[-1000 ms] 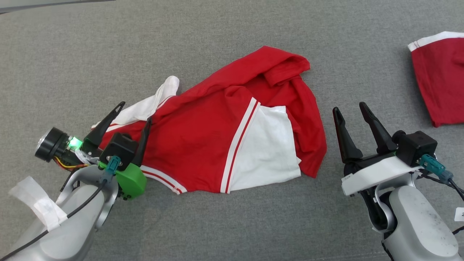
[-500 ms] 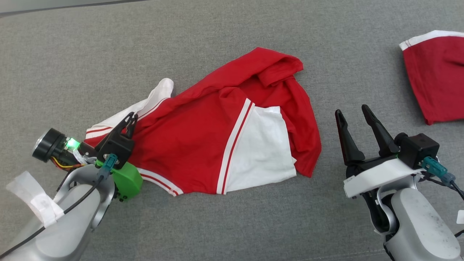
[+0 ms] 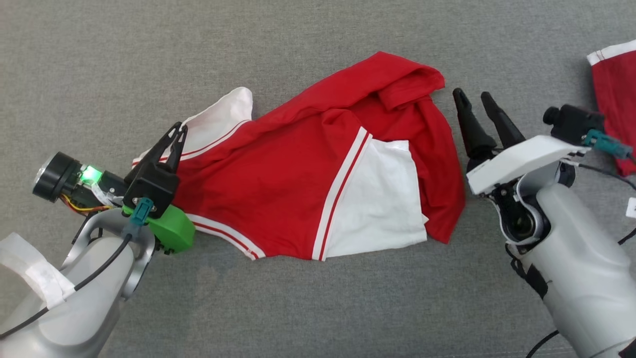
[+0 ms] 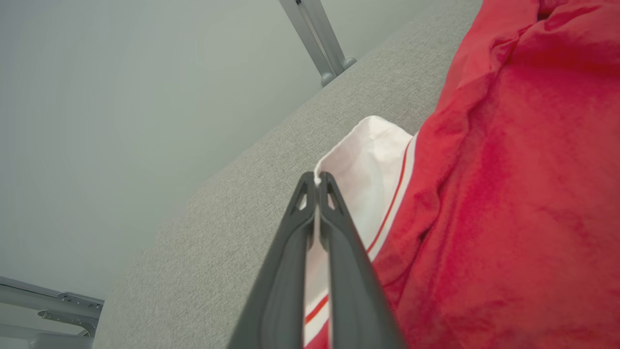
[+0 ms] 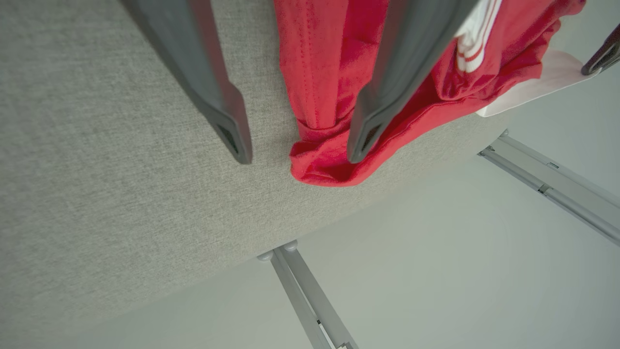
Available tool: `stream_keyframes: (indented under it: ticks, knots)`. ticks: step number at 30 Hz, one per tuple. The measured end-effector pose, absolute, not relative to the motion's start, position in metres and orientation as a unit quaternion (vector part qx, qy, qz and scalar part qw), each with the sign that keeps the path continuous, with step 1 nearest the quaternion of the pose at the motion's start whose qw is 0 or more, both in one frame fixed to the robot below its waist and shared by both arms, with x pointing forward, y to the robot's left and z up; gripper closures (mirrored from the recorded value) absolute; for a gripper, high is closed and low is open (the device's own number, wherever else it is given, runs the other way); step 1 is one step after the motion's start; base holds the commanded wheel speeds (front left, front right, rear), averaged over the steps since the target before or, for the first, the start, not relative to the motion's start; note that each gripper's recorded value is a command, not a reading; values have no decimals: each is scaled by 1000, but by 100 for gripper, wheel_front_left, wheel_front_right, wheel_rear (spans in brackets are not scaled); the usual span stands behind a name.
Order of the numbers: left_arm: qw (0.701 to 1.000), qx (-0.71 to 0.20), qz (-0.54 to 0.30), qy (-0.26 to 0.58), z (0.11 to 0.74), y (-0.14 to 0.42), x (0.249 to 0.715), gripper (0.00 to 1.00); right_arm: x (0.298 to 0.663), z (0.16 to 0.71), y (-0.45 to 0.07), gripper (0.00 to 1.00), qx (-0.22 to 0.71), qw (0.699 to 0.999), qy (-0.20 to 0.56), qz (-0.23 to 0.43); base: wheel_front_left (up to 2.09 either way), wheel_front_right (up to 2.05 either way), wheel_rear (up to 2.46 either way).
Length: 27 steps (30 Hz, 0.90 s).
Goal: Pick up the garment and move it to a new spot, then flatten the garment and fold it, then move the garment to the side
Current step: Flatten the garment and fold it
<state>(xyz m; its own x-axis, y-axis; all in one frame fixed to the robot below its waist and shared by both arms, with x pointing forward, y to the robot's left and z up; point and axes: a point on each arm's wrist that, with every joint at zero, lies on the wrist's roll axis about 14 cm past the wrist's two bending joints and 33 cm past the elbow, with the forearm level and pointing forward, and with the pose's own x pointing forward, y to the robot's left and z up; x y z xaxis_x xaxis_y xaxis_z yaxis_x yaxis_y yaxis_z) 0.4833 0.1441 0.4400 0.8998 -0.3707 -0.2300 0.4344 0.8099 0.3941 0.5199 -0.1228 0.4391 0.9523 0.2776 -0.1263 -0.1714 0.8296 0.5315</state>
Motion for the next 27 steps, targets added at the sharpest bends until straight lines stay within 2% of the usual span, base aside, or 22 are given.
stream_keyframes:
  ticks: [7, 15, 17, 18, 19, 27]
  knots:
    - [950, 226, -202, 76, 438, 153, 481, 100, 536, 418, -119, 0, 302, 931, 165, 124, 0, 0, 0]
    - [951, 227, -198, 74, 437, 158, 485, 100, 548, 408, -109, 2, 315, 922, 184, 132, 0, 0, 0]
    - [950, 228, -197, 75, 435, 159, 487, 100, 551, 406, -107, 57, 314, 922, 183, 135, 0, 0, 0]
    - [950, 228, -197, 76, 435, 160, 487, 100, 551, 405, -105, 73, 312, 922, 185, 139, 0, 0, 0]
    - [950, 229, -197, 76, 435, 160, 488, 100, 552, 404, -103, 100, 310, 921, 187, 142, 0, 0, 0]
    - [952, 231, -191, 66, 437, 163, 493, 100, 548, 405, -99, 100, 283, 925, 190, 169, 0, 0, 0]
